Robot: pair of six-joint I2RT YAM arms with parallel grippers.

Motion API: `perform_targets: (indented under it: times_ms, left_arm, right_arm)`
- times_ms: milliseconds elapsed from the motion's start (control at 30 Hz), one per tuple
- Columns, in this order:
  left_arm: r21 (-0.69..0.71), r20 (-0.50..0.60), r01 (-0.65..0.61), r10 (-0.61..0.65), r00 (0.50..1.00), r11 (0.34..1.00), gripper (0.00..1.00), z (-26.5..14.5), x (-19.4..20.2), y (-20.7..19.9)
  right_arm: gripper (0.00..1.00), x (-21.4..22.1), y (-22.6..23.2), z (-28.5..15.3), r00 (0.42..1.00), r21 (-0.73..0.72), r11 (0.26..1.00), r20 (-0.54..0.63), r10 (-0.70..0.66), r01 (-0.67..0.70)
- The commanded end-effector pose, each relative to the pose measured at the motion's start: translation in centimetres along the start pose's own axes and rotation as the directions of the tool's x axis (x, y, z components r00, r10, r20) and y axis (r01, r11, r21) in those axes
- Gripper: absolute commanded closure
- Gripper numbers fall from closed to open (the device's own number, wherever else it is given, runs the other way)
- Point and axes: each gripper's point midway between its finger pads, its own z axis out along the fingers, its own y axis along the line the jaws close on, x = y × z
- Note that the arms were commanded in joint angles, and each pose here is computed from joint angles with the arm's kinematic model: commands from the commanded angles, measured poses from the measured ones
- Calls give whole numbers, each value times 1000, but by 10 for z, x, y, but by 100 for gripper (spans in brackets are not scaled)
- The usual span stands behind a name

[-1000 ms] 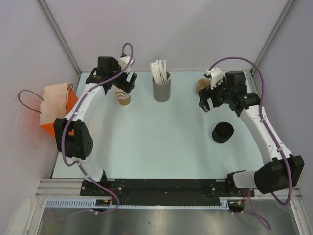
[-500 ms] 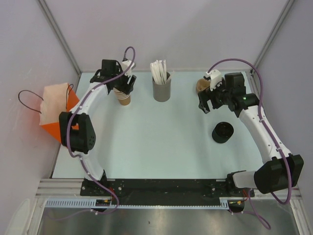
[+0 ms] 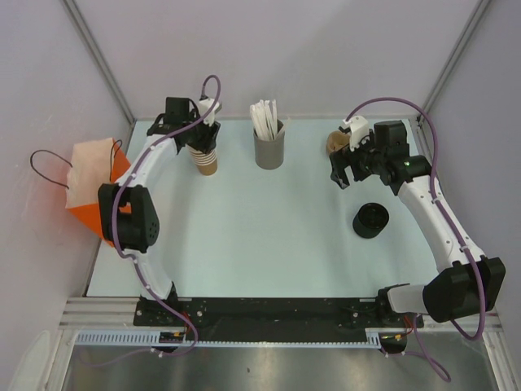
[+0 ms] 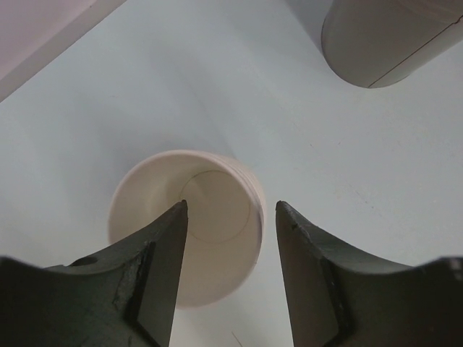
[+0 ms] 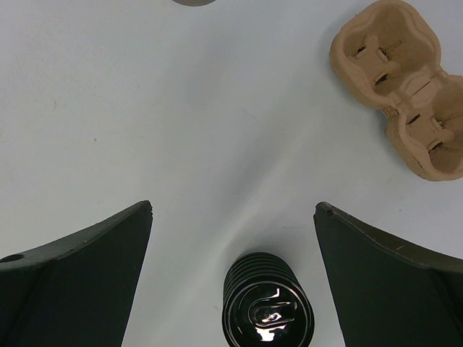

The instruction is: Pack the takeout coffee

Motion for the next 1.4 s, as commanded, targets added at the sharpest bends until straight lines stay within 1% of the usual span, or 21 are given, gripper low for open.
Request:
perform_targets:
  times_ms: [0,100,167,233,267,333,367,467,633,667,733,767,833,967,1067,1367]
  left_arm:
    - [22,26,-9,8,1000,1000,44,-4,-12,1]
    - [24,17,-9,8,1000,1000,46,-2,-9,1]
    - [25,15,-7,7,1000,1000,52,-1,-8,1]
    - [30,9,-4,4,1000,1000,55,0,-6,1]
    - [31,10,-5,5,1000,999,58,0,-6,1]
    - [30,8,-5,5,1000,1000,60,0,-5,1]
    - [33,6,-5,5,1000,999,63,1,-4,1]
    - [34,8,-2,2,1000,999,68,1,-5,1]
    - [30,17,1,-1,1000,1000,72,-1,-8,2]
    - [29,20,0,-1,1000,1000,76,-2,-9,2]
    - [27,21,0,0,1000,1000,76,-3,-10,2]
    - [26,22,-1,0,1000,1000,82,-4,-10,2]
    - [25,25,0,0,1000,1000,84,-6,-12,2]
    - [24,32,7,-7,999,1000,95,-10,-15,1]
    - [16,40,11,-12,999,1000,99,-13,-18,2]
    - [-11,44,10,-9,999,1000,100,-17,-19,5]
  right_arm:
    - [0,-13,-1,-6,998,5,1000,59,-26,26]
    - [0,-13,-2,-6,998,6,1000,58,-25,25]
    - [0,-13,-1,-6,998,5,1000,59,-26,26]
    - [0,-12,-1,-5,998,3,1000,57,-27,26]
    - [0,-13,-1,-5,998,5,1000,59,-26,26]
    - [0,-12,-1,-5,998,2,1000,58,-27,27]
    - [0,-11,-1,-5,998,2,1000,55,-26,26]
    - [0,-11,-1,-3,998,1,1000,52,-25,25]
    - [0,-10,0,-2,998,-4,1000,50,-25,25]
    - [0,-10,0,-2,998,-4,1000,50,-25,25]
    - [0,-10,1,-3,998,-8,1000,52,-26,27]
    - [0,-11,1,-3,998,-8,1000,53,-26,26]
    - [0,-10,1,-3,998,-8,1000,51,-26,26]
    - [0,-10,1,-3,998,-8,1000,52,-25,26]
    - [0,-10,2,-2,998,-15,1000,51,-24,25]
    - [0,-9,3,-2,998,-21,999,48,-26,27]
